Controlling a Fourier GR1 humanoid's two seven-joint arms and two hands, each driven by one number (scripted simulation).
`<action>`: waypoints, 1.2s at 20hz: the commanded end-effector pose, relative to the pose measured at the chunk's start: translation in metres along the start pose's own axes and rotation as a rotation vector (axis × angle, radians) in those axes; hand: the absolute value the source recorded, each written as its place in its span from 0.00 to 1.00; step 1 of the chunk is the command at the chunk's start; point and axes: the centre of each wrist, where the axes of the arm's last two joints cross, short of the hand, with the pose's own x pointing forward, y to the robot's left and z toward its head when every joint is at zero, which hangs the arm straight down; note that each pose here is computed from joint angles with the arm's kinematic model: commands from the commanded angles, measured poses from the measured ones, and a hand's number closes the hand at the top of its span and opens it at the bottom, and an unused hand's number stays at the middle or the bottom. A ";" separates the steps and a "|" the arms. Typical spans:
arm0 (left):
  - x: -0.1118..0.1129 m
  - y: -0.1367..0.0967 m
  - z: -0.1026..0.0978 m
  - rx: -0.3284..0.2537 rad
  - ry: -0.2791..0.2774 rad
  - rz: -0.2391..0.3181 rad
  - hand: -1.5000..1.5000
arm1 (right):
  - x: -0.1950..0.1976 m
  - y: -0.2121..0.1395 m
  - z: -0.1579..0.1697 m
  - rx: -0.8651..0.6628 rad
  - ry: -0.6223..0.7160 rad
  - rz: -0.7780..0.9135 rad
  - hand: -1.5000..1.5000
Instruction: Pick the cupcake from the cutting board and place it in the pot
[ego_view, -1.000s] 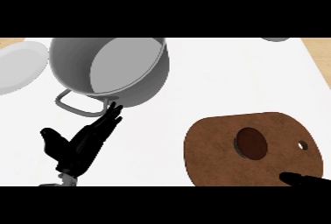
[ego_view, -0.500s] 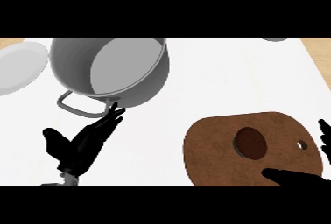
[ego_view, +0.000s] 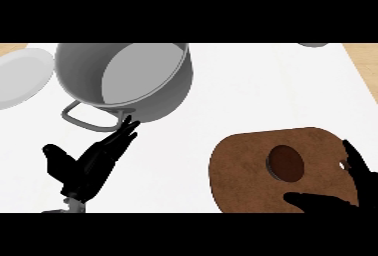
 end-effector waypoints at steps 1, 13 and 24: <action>-0.008 0.025 0.017 0.027 0.005 0.008 0.50 | -0.006 -0.003 0.002 -0.002 0.128 -0.005 0.00; -0.014 -0.004 -0.010 0.026 -0.002 -0.002 0.50 | -0.014 0.028 -0.022 0.034 0.160 0.015 0.00; -0.008 0.026 -0.012 0.016 -0.006 0.005 0.50 | -0.025 0.038 -0.038 0.036 0.137 -0.037 1.00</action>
